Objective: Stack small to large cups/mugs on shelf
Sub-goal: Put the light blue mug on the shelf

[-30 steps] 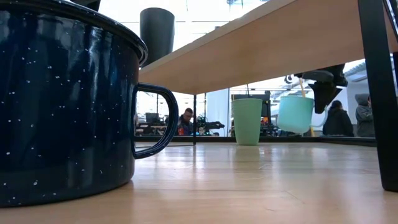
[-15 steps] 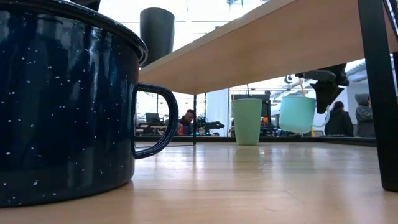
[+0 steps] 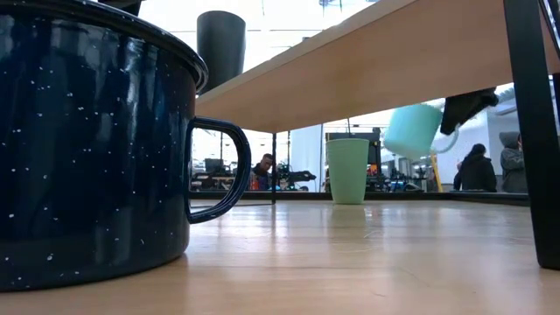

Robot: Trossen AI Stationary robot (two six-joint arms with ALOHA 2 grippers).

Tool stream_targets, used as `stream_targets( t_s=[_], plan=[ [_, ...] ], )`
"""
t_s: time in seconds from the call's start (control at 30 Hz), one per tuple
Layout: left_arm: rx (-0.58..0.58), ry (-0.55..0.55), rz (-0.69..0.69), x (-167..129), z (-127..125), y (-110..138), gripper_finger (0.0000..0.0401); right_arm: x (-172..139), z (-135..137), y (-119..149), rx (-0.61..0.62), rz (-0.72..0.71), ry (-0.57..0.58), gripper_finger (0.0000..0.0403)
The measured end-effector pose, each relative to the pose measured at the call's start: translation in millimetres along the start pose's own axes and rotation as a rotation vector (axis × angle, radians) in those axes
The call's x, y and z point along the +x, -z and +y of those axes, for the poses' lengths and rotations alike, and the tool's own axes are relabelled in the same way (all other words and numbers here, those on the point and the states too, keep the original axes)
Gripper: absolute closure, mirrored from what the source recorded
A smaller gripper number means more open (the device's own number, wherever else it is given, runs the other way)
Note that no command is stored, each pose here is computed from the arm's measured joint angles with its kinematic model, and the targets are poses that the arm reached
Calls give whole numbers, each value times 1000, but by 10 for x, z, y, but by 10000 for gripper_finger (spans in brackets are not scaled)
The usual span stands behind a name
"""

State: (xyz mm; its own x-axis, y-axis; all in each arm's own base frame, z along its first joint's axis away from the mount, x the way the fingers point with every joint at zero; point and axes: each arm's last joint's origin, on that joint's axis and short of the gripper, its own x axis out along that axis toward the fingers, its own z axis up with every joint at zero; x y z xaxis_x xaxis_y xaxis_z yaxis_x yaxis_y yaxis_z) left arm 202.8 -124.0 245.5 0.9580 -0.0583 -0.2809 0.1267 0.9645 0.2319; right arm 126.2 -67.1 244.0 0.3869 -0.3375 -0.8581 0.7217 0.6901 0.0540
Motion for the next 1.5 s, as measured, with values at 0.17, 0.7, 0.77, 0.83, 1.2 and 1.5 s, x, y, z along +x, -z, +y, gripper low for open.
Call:
stream_targets(
  t_s=[0.17, 0.7, 0.77, 0.83, 1.2, 1.5],
  plan=[
    [-4, 0, -1, 0, 0, -1, 313, -146, 51, 39, 3, -73, -31, 355],
    [-53, 0, -2, 0, 0, -3, 313, -414, 400, -38, -64, -333, -235, 355],
    [-58, 0, -3, 1, 0, -3, 313, -443, 453, -44, -76, -371, -257, 355],
    [-61, 0, -4, 0, 0, -5, 313, -473, 500, -49, -86, -411, -270, 355],
    [-100, 0, -12, 0, 0, -12, 313, -618, 732, -62, -114, -580, -360, 355],
    [-121, -8, -13, 1, 3, -13, 313, -574, 991, -2, -159, -552, -439, 355]
  ],
)
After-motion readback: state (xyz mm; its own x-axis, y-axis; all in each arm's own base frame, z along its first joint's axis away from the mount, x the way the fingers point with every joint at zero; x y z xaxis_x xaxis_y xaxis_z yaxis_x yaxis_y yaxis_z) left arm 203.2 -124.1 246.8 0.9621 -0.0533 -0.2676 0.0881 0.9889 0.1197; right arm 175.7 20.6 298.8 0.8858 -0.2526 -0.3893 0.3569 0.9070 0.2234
